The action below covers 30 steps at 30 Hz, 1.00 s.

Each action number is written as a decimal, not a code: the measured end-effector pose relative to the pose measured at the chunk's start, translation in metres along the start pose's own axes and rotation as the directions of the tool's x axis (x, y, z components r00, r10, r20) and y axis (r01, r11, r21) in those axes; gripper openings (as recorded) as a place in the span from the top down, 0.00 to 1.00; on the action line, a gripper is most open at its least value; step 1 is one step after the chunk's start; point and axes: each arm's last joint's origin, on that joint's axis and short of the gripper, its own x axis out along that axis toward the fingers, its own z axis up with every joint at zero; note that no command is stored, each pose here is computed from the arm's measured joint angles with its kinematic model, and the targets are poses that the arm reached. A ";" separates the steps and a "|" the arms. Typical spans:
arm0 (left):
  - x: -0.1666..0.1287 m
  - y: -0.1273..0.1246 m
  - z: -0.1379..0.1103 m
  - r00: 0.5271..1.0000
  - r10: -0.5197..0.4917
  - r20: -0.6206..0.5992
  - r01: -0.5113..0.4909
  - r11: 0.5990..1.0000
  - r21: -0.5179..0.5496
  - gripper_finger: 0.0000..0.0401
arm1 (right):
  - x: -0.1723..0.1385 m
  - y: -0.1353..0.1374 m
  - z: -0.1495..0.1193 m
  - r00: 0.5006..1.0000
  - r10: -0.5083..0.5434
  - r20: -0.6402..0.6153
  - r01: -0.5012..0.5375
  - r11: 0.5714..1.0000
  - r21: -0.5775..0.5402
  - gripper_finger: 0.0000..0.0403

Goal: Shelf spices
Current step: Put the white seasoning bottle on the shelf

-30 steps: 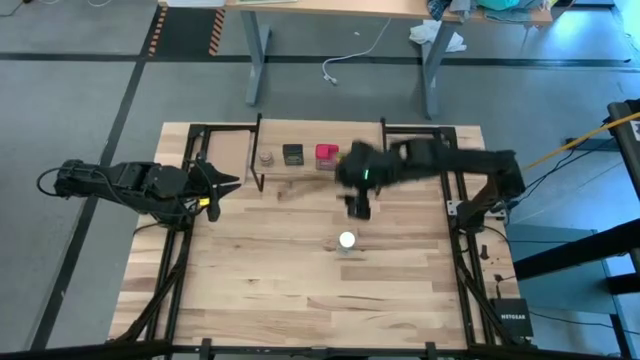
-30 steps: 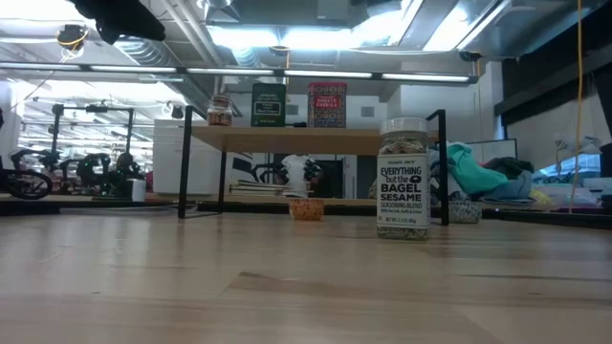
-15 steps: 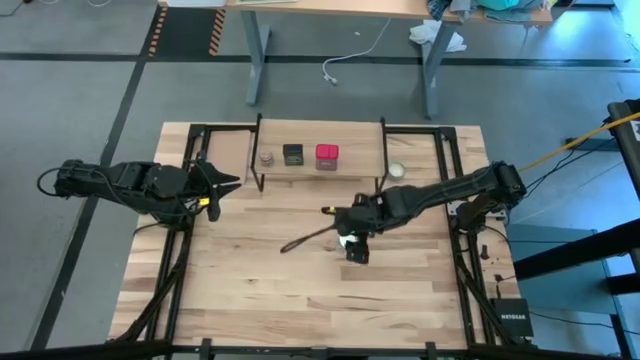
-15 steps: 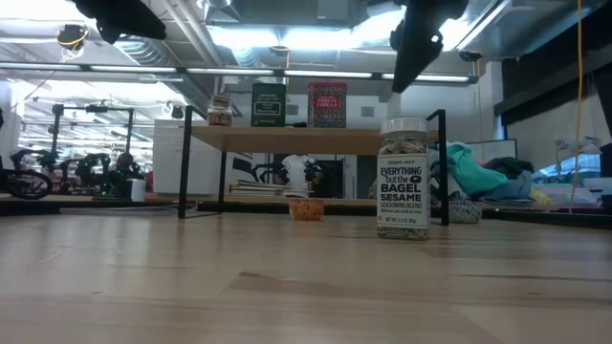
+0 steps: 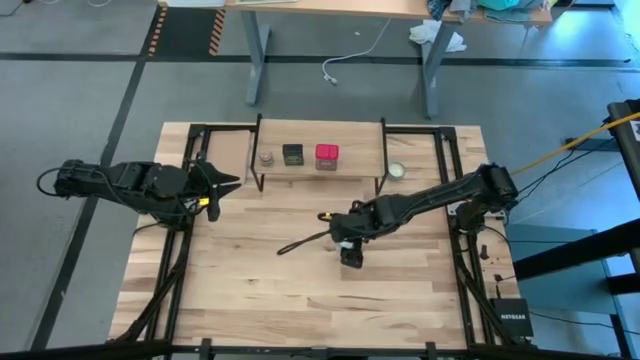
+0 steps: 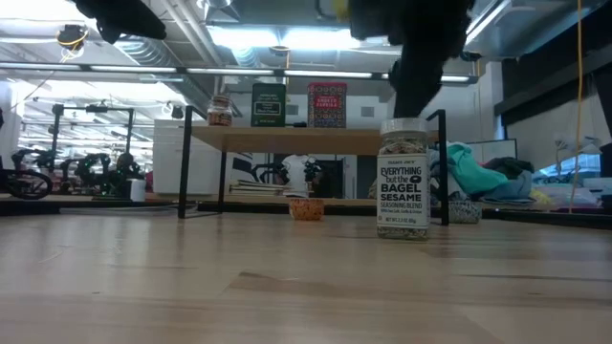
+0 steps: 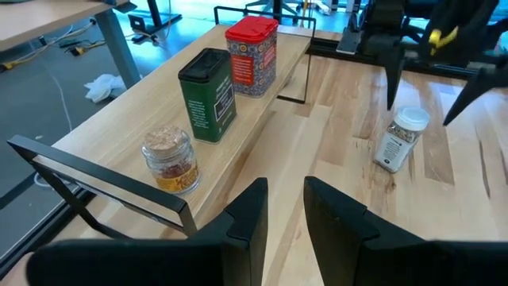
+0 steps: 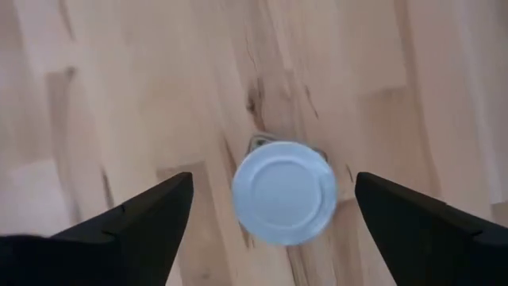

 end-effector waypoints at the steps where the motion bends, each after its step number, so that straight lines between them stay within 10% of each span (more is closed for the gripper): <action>1: 0.000 0.000 0.000 1.000 0.000 0.000 0.000 1.000 0.000 0.81 | 0.004 0.000 -0.001 1.000 -0.004 -0.010 0.004 1.000 -0.001 0.11; 11: 0.000 0.000 0.000 1.000 0.001 -0.002 -0.001 1.000 0.001 0.81 | 0.030 0.000 -0.003 0.995 -0.038 -0.095 0.037 0.999 -0.020 0.14; 20: 0.000 0.000 0.000 1.000 0.000 -0.001 0.000 1.000 0.001 0.81 | 0.033 0.001 -0.001 0.997 -0.031 -0.074 0.029 0.999 -0.036 0.49; 30: 0.000 0.000 0.000 1.000 0.001 -0.001 -0.001 1.000 -0.004 0.81 | 0.024 0.003 0.001 0.995 -0.012 -0.096 0.008 0.999 -0.046 0.49</action>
